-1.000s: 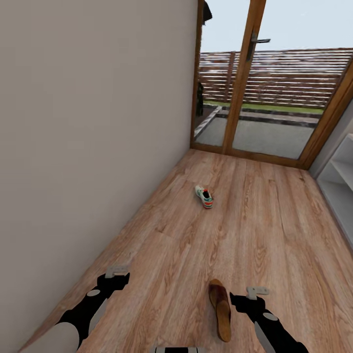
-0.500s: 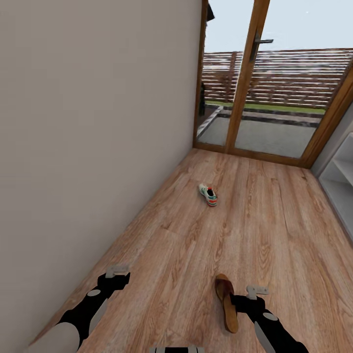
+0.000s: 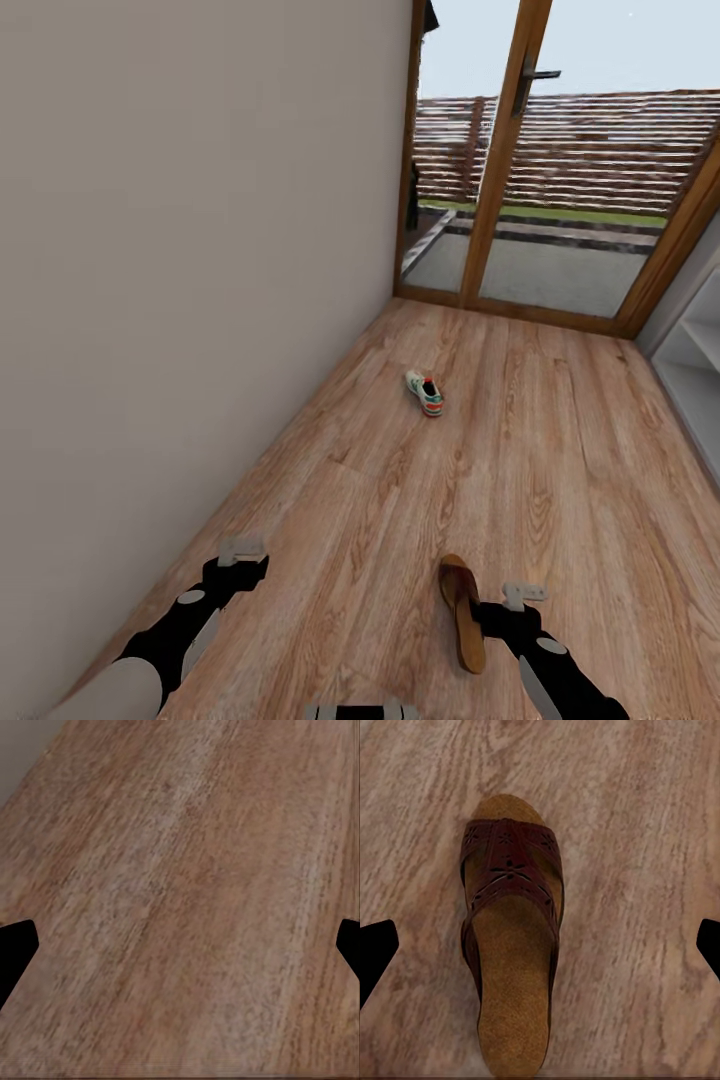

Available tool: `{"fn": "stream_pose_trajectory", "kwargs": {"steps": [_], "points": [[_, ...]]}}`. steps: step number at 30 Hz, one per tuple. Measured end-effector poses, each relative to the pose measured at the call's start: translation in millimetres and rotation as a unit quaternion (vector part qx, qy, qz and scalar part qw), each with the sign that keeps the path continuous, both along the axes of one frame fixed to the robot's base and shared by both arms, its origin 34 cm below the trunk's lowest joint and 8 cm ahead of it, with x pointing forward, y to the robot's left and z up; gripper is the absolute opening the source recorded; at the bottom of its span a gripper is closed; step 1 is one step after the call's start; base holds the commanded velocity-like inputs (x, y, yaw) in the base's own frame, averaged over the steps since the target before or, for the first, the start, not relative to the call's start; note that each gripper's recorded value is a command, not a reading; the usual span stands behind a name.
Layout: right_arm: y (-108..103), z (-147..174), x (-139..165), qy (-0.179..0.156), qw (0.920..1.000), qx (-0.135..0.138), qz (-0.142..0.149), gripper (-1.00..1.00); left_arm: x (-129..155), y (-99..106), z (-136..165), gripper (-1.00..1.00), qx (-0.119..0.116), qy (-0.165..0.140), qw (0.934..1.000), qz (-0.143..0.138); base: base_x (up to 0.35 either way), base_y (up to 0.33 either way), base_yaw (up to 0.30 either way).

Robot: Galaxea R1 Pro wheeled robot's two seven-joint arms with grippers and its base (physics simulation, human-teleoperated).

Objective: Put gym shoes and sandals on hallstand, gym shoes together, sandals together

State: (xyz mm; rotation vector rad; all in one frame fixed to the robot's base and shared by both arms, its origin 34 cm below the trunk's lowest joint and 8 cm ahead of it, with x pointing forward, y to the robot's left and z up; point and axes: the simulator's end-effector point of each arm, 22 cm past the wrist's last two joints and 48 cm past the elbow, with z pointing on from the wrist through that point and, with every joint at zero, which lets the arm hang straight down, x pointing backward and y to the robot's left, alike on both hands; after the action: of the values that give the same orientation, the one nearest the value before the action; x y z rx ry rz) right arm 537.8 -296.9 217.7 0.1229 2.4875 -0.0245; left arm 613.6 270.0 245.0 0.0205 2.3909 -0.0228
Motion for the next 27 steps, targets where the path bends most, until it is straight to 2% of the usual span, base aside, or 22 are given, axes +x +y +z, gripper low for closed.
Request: {"fn": "stream_pose_trajectory", "kwargs": {"steps": [8,14,15,16,19,26,27], "points": [[0,-21,-14,0.023,0.9997,-0.001,-0.001,1.0,-12,-1,-24,1.0,-0.002,0.022,0.9997,-0.002,0.0,0.0,0.0],[0,-37,-26,0.042,0.9991,-0.001,0.0,1.0,-13,-11,-37,1.0,-0.008,0.031,0.9995,-0.006,0.0,0.0,0.0],[0,-40,-28,0.045,0.999,-0.001,0.0,1.0,-11,-13,-37,1.0,-0.009,0.031,0.9995,-0.007,0.0,0.0,0.029],[-1,-42,-30,0.048,0.9988,-0.002,0.0,1.0,5,-23,-28,1.0,-0.015,0.014,0.9997,-0.01,0.0,0.0,0.035],[-1,-50,-35,0.057,0.9984,-0.002,0.0,1.0,16,-30,-25,1.0,-0.02,0.003,0.9997,-0.012,0.0,0.0,0.046],[-1,-66,-48,0.076,0.9971,-0.002,-0.001,1.0,20,-48,-34,1.0,-0.032,0.003,0.9994,-0.015,0.0,0.0,0.057],[-1,-69,-50,0.078,0.9969,-0.002,-0.001,1.0,30,-55,-29,1.0,-0.035,-0.006,0.9992,-0.019,0.0,0.0,0.06]]}}
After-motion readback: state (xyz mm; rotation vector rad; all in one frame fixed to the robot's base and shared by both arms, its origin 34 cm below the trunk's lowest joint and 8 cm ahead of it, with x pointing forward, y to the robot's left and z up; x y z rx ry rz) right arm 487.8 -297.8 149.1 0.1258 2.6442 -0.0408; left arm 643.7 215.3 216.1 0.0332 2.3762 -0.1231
